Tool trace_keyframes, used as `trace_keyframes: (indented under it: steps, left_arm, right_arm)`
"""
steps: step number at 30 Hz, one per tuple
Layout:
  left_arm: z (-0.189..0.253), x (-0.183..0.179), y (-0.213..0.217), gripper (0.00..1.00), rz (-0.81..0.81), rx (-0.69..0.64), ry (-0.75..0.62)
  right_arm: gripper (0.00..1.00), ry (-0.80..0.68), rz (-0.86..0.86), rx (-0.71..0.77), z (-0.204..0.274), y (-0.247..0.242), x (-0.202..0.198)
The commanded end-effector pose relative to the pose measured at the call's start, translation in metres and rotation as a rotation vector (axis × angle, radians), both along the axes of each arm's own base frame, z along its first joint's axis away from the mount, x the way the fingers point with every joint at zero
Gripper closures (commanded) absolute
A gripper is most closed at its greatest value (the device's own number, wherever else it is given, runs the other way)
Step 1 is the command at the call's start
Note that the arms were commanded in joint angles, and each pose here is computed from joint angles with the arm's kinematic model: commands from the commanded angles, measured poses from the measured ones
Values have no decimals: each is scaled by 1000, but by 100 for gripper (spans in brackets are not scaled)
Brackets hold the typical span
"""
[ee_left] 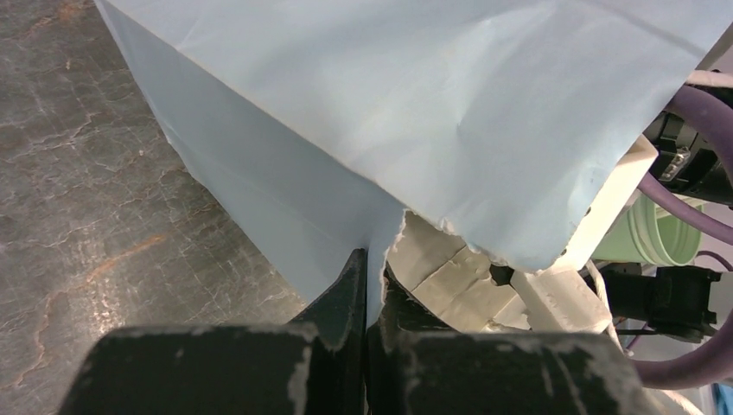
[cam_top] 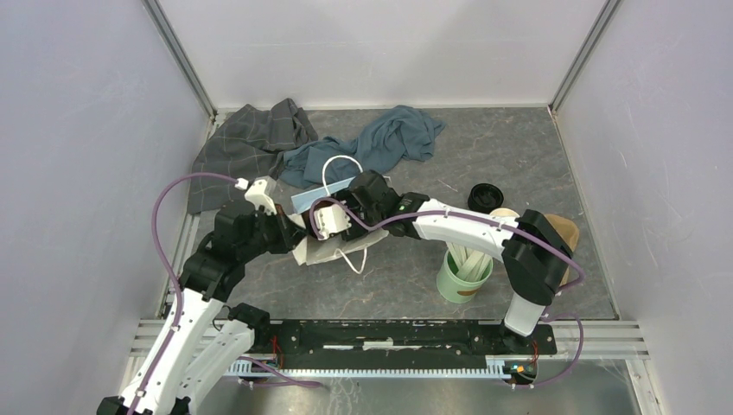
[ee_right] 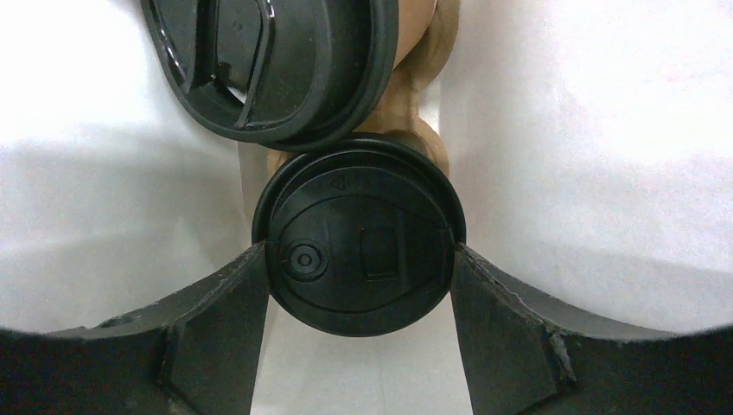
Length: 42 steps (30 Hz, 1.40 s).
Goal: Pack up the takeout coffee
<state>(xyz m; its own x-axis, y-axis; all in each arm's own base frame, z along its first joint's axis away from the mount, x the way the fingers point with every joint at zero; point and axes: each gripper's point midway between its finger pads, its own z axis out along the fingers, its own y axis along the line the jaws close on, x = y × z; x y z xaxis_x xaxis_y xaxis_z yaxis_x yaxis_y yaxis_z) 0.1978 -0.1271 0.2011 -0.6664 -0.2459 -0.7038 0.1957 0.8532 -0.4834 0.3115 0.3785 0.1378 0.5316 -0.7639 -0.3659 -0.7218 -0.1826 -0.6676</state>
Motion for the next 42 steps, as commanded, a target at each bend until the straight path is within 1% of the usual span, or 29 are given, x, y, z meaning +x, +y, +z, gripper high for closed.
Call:
trace_keyframes:
  steps: [1, 6, 14, 18, 25, 30, 35, 39, 42]
  left_arm:
    - [27, -4, -16, 98, -92, -62, -43]
    - [36, -7, -22, 98, -118, -87, -19]
    - [53, -17, -34, 98, -177, -136, 45]
    - [60, -23, -38, 98, -200, -153, 96]
    - [63, -32, -40, 98, -182, -165, 242]
    - [58, -34, -46, 98, -163, -199, 337]
    - [51, -32, -49, 98, -139, -217, 394]
    - [50, -26, -45, 98, -93, -208, 407]
    - [52, -17, -40, 98, -43, -185, 391]
  right_arm:
    - [100, 43, -36, 47, 13, 1, -3]
    - [100, 79, -57, 55, 23, -5, -14]
    - [100, 192, -66, 61, 29, -18, -48]
    - [100, 253, -83, 76, 34, -27, -66]
    - [100, 400, -106, 73, 31, -43, -101]
    - [100, 488, -129, 40, 15, -51, -120]
    - [100, 519, -166, -10, -11, -56, -121]
    - [100, 543, -184, -75, -31, -63, -123]
    - [100, 558, -190, -121, -42, -70, -126]
